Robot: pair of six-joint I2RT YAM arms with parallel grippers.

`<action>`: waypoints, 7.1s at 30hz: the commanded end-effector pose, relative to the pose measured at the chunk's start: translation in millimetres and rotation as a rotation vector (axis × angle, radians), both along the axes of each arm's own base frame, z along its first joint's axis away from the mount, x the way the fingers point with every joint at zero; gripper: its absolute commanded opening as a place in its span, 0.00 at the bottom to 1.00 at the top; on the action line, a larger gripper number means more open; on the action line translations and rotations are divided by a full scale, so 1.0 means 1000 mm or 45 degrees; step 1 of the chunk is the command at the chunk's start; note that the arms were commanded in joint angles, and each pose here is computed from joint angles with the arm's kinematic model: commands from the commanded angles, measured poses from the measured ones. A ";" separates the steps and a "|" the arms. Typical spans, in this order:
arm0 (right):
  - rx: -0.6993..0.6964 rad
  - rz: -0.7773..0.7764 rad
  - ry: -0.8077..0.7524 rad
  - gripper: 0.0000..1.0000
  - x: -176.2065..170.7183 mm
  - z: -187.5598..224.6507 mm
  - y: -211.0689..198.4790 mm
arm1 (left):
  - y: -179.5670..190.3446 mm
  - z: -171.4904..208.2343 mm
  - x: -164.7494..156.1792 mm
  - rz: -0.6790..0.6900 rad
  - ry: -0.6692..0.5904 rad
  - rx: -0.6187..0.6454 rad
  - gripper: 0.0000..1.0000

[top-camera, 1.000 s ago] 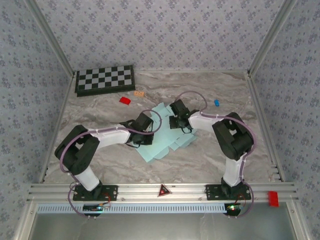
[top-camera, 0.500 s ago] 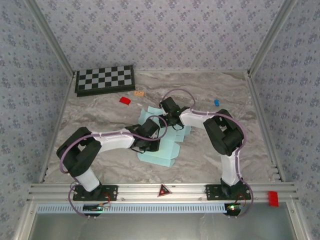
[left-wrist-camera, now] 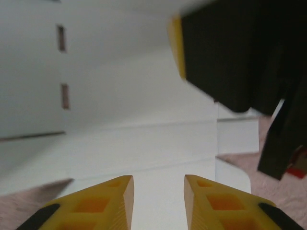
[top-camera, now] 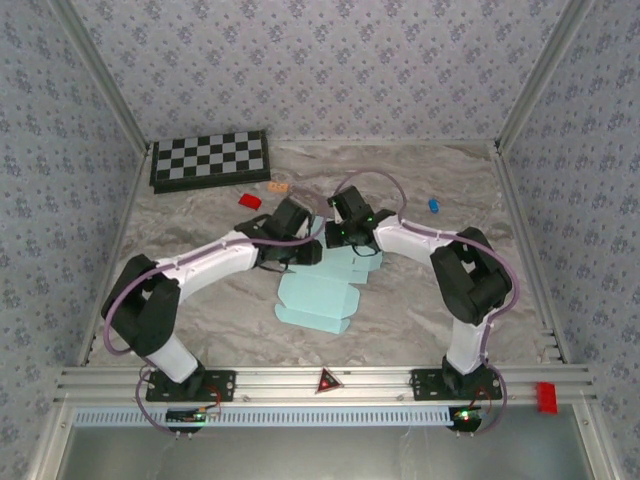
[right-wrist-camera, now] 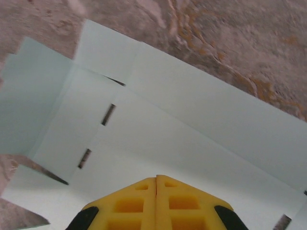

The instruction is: Fold the paper box

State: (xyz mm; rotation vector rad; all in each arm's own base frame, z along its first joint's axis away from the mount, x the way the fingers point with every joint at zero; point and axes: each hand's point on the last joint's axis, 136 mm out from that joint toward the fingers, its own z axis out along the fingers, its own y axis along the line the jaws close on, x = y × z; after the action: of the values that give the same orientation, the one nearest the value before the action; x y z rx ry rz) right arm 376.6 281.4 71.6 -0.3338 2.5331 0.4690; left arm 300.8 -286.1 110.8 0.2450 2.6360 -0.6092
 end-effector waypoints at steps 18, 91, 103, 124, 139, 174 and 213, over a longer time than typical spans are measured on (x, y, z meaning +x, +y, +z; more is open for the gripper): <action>-0.062 -0.094 0.180 0.00 -0.028 -0.062 -0.016 | 0.035 -0.031 0.128 0.137 -0.016 0.204 0.50; -0.126 -0.090 0.213 0.00 -0.038 -0.076 -0.024 | 0.078 0.028 0.075 0.060 -0.119 0.201 0.55; -0.120 -0.093 0.205 0.00 -0.036 -0.074 -0.023 | 0.105 -0.013 0.013 0.217 -0.010 0.093 0.65; -0.129 -0.091 0.225 0.00 -0.035 -0.081 -0.022 | 0.066 -0.061 0.037 0.161 0.103 -0.051 0.51; -0.120 -0.097 0.224 0.00 -0.032 -0.080 -0.021 | 0.053 -0.036 0.036 0.069 0.002 -0.083 0.39; 0.014 -0.083 0.074 0.00 -0.014 -0.007 -0.021 | 0.023 0.023 0.016 -0.087 -0.205 0.157 0.32; -0.050 -0.055 0.224 0.07 -0.017 -0.043 -0.052 | 0.027 -0.107 -0.034 -0.114 0.094 0.395 0.00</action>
State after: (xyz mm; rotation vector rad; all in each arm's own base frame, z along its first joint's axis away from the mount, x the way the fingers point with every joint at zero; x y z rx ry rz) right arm 379.8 235.0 28.1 -0.2502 2.6649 0.4852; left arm 268.4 -275.1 23.5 0.3946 2.7590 -0.3887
